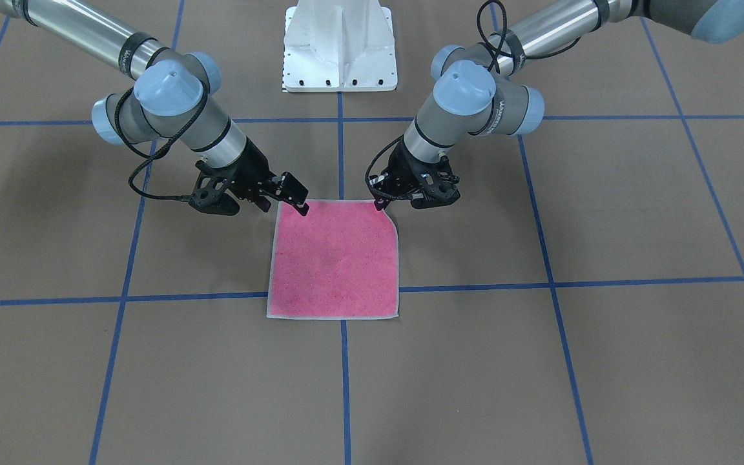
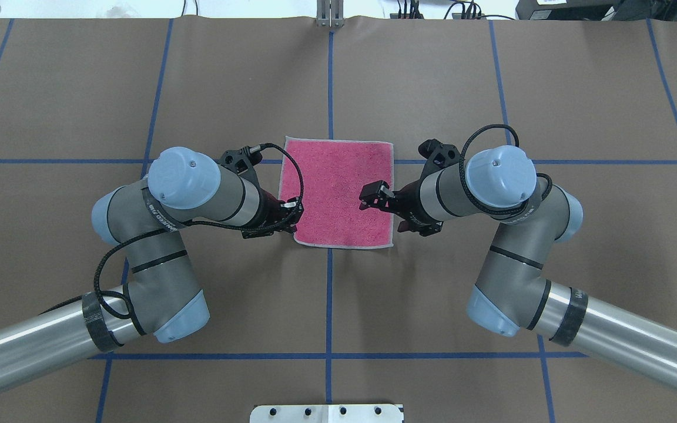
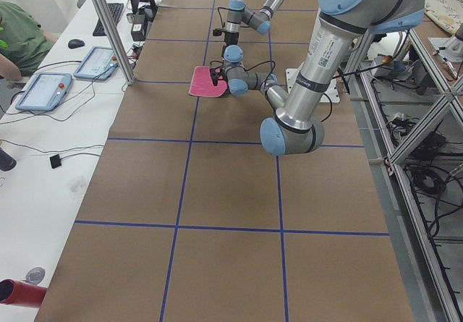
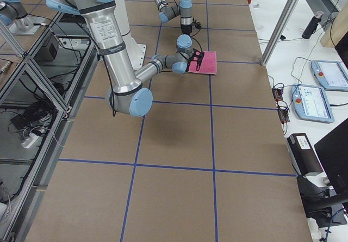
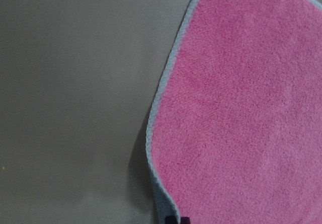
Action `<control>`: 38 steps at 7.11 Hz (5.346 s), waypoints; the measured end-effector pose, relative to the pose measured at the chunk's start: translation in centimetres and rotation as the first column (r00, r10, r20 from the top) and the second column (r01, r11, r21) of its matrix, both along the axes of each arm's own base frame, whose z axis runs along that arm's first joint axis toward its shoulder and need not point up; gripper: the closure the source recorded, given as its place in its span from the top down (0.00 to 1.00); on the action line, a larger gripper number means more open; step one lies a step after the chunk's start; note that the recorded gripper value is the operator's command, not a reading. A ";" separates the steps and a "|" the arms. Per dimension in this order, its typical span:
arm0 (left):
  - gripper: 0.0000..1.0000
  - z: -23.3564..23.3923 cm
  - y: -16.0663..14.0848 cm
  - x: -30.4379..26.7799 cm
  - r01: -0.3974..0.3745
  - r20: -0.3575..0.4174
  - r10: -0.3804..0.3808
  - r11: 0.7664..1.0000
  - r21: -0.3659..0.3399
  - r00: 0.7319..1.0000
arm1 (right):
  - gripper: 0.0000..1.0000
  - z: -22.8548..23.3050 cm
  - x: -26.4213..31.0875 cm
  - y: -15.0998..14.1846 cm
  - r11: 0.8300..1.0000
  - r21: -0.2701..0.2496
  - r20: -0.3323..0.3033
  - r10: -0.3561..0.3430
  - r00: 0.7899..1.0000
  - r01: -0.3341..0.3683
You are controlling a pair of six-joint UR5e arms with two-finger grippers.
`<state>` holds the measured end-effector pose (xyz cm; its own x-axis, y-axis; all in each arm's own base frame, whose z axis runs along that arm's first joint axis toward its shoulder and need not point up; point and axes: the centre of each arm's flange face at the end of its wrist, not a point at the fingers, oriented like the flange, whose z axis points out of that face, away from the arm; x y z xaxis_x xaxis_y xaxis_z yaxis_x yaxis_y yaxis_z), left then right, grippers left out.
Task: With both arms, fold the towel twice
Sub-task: 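Lift both towel edges and fold them up toward the far side, then lay the folded edge down on the far half and release both grippers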
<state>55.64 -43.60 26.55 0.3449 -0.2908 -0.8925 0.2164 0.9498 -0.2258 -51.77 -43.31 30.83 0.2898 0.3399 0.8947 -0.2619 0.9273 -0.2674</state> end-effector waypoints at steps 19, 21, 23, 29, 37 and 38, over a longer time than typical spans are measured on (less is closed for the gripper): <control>0.00 -2.1 -0.9 -1.8 0.034 -0.046 -0.035 0.999 -0.022 0.998 | 0.00 0.3 1.5 -0.2 1.000 0.002 0.014 -0.007 1.000 0.007; 0.00 -2.1 -3.2 -3.2 0.071 -0.040 -0.072 0.997 -0.023 0.997 | 0.00 0.5 3.0 -2.1 1.000 -0.005 0.008 0.030 1.000 -0.030; 0.00 -2.9 -6.7 -3.6 0.114 -0.030 -0.115 0.993 -0.029 0.993 | 0.00 0.6 3.7 -3.2 0.999 -0.007 0.004 0.052 0.999 -0.052; 0.00 -2.0 -10.9 -2.7 0.151 -0.008 -0.151 0.988 -0.042 0.988 | 0.00 0.1 4.6 -8.7 0.988 0.003 -0.020 0.157 0.987 -0.157; 0.00 -1.3 -12.3 -2.1 0.165 0.006 -0.165 0.985 -0.052 0.986 | 0.00 -0.3 2.0 -12.3 0.973 0.014 -0.067 0.232 0.970 -0.232; 0.00 -1.1 -12.6 -1.9 0.166 0.006 -0.165 0.985 -0.051 0.986 | 0.00 -0.2 1.6 -12.6 0.972 0.013 -0.072 0.233 0.970 -0.233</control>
